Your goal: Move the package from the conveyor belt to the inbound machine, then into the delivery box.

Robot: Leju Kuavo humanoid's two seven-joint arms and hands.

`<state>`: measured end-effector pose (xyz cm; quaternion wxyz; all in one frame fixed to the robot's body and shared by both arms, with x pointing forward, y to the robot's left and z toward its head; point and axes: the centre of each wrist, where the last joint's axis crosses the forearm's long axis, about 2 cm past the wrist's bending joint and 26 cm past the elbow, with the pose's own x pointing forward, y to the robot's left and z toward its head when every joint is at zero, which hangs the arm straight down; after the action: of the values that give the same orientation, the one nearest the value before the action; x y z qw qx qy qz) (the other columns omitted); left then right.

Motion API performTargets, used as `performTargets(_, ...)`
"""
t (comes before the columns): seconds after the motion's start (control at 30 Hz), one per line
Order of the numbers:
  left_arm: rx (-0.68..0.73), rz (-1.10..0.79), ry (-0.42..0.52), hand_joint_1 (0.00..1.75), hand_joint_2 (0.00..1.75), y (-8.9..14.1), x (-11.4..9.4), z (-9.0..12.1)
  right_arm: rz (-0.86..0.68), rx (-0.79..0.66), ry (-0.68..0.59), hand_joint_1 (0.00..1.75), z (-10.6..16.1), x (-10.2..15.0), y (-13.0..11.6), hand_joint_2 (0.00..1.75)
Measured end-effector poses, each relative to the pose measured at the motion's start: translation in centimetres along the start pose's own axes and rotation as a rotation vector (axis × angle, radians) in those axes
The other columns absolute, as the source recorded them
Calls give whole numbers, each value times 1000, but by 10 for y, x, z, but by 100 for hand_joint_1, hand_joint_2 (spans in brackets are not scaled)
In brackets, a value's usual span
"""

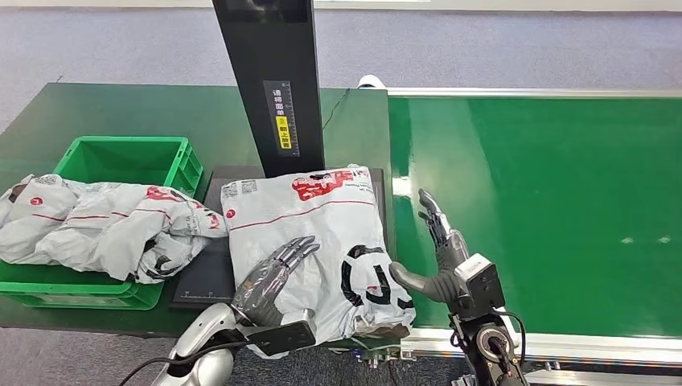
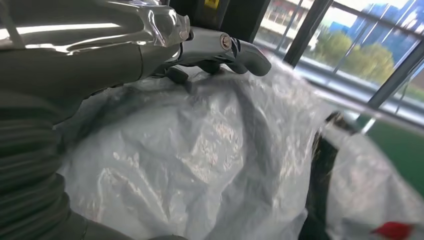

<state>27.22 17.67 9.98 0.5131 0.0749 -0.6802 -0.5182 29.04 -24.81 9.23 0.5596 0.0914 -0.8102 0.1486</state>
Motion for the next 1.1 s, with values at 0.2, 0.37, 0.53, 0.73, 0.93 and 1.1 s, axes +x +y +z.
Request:
performTargets(0.2,-64,7,58,0,175,-7,-12,-1,-9,2,0,0,0,0,1,175)
performTargets(0.37,-75,7,69,0,175,-8,-15,-1,-11,-1,1,0,0,0,2,175)
performTargets(0.53,-83,10,76,133,175,-9,-17,-2,-13,0,2,0,0,0,3,175)
performTargets(0.73,-51,48,-7,175,175,-10,-19,-1,-14,13,10,0,1,0,4,175)
performTargets(0.93,100,27,-152,175,175,-3,-14,-1,-23,9,20,0,5,-2,6,175)
performTargets(1.1,302,-7,-256,175,175,13,-1,0,-27,3,23,0,8,-2,6,175)
